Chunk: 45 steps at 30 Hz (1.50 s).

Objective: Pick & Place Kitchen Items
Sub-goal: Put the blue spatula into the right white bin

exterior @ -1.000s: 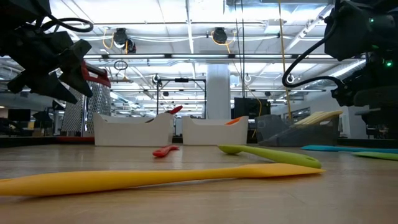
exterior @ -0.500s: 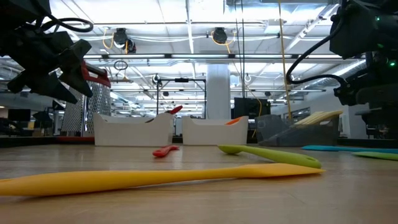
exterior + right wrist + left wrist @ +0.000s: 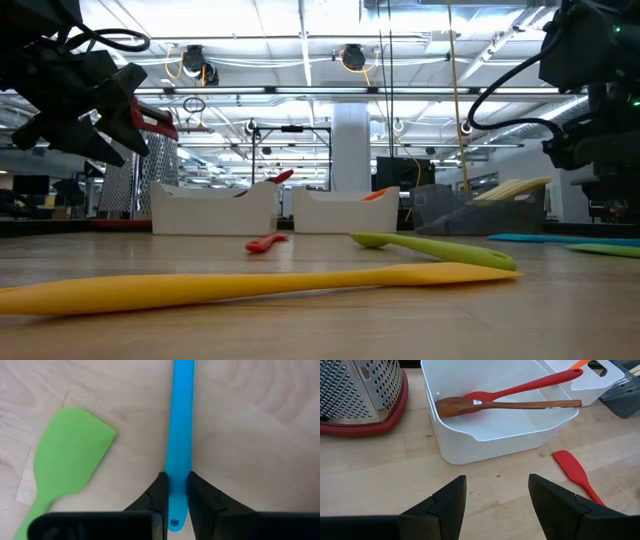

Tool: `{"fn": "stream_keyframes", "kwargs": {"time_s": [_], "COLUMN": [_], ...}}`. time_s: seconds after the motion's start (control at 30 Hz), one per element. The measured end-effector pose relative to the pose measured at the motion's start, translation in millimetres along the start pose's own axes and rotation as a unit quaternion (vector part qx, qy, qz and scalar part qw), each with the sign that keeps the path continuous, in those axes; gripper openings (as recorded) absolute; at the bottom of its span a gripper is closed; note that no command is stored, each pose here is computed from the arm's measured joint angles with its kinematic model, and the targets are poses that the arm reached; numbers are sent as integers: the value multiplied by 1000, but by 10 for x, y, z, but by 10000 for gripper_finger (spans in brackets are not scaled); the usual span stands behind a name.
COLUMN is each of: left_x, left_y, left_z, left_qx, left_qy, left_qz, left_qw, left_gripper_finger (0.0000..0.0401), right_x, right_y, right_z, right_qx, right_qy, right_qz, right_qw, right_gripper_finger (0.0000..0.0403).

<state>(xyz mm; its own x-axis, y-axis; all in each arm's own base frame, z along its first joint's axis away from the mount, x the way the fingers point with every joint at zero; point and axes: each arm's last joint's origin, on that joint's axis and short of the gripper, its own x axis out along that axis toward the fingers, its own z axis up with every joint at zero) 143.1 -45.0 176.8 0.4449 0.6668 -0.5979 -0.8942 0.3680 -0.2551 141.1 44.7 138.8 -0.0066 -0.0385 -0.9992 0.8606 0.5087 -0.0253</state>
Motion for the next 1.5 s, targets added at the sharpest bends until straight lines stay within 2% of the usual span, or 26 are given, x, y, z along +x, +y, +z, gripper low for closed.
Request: {"fn": "stream_keyframes", "kwargs": {"time_s": [0.5, 0.73, 1.4, 1.5], "left_x": [1, 0, 0, 0], "left_y": [0, 0, -3, -10], "left_z": [0, 0, 0, -1], "left_qx": [0, 0, -3, -7], "left_qy": [0, 0, 0, 0], "left_qz": [0, 0, -1, -4], "left_qw": [1000, 1000, 1000, 1000], "left_gripper_finger": [218, 219, 218, 219], "right_x": [-31, -67, -73, -73], "right_y": [-23, -8, 1, 6], "right_z": [4, 5, 12, 14], "right_qx": [4, 0, -12, -12], "right_qy": [-15, -14, -24, -28], "right_qz": [6, 28, 36, 38], "right_qw": [1000, 1000, 999, 999], "right_gripper_finger": [34, 1, 1, 16]}}
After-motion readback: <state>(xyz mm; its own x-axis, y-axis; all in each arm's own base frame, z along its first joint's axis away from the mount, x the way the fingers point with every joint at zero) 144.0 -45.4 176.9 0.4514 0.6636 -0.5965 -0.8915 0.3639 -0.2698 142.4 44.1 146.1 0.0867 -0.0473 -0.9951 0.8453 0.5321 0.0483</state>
